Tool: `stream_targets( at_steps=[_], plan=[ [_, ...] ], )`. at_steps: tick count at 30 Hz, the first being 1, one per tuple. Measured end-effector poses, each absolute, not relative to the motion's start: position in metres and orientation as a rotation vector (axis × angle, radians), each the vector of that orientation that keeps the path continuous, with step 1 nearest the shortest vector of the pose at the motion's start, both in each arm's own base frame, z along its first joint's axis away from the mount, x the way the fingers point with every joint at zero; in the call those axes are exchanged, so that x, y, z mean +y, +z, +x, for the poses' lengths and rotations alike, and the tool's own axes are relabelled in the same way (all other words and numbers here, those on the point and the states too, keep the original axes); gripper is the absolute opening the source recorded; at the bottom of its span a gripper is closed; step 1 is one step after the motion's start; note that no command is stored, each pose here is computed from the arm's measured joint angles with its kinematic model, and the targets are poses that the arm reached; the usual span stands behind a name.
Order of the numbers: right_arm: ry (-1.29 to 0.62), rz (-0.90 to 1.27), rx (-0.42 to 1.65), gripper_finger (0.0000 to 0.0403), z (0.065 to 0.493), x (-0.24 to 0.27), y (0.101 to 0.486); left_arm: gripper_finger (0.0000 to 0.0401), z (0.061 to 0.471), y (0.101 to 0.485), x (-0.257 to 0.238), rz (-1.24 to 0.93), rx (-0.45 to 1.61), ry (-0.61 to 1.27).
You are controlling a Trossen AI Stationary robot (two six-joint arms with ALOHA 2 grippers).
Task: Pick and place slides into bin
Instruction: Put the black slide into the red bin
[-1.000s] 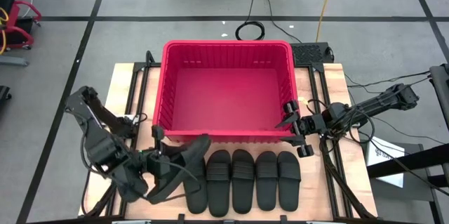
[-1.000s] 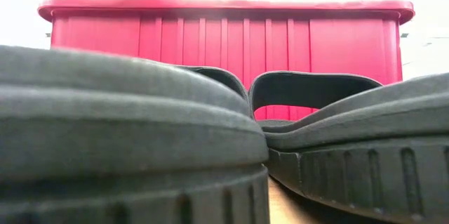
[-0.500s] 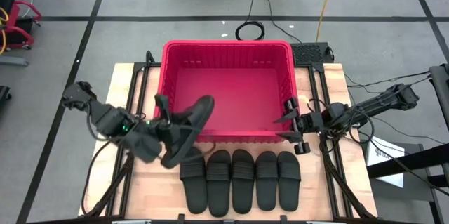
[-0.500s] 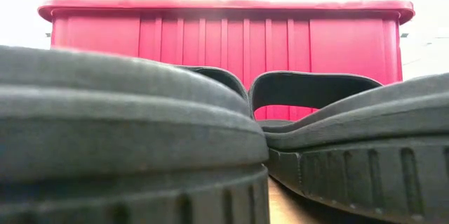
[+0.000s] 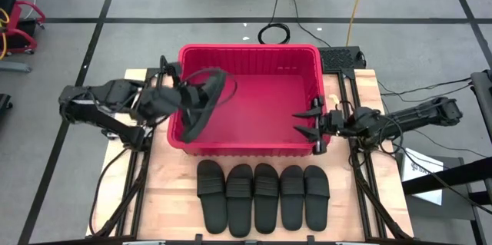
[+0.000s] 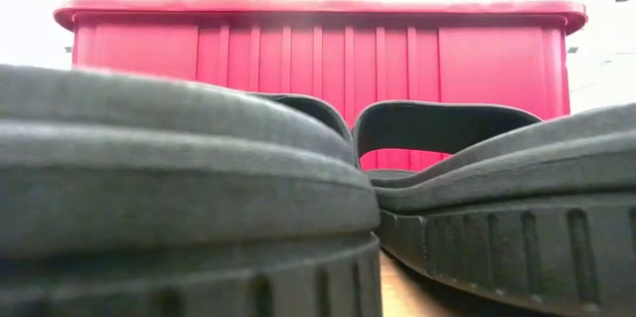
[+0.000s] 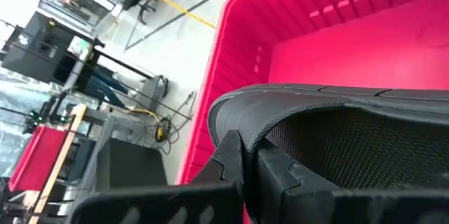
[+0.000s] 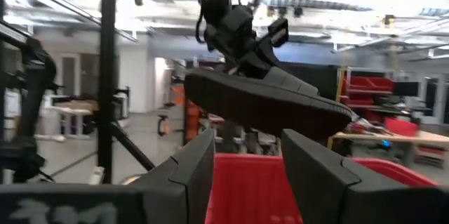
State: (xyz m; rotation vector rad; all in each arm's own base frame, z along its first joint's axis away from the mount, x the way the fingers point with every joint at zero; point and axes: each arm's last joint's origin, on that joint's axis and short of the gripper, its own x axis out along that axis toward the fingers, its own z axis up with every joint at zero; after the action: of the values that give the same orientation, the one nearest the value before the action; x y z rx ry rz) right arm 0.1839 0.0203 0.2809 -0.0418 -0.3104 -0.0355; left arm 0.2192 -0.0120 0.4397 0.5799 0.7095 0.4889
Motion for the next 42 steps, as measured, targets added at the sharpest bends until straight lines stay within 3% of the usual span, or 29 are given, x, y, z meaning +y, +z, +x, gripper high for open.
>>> stream_targets(
  at_steps=[9, 15, 21, 33, 42],
  plan=[
    [-0.207, -0.006, -0.227, 0.0155, 0.178, -0.015, 0.277, 0.0002, 0.241, 0.416, 0.038, 0.609, 0.775, 0.447],
    [-0.203, -0.025, -0.248, 0.0155, 0.171, -0.03, 0.284, 0.0003, 0.24, 0.393, 0.071, 0.553, 0.753, 0.427],
    [-0.196, -0.047, -0.128, 0.0155, 0.174, -0.039, 0.3, 0.0005, 0.232, 0.358, 0.099, 0.5, 0.852, 0.505],
    [-0.258, -0.083, -0.111, 0.0155, 0.173, -0.05, 0.305, 0.0004, 0.228, 0.284, 0.119, 0.544, 0.954, 0.593],
    [-0.296, -0.097, -0.112, 0.0155, 0.171, -0.056, 0.305, 0.0005, 0.225, 0.267, 0.121, 0.59, 1.033, 0.647]
  ],
)
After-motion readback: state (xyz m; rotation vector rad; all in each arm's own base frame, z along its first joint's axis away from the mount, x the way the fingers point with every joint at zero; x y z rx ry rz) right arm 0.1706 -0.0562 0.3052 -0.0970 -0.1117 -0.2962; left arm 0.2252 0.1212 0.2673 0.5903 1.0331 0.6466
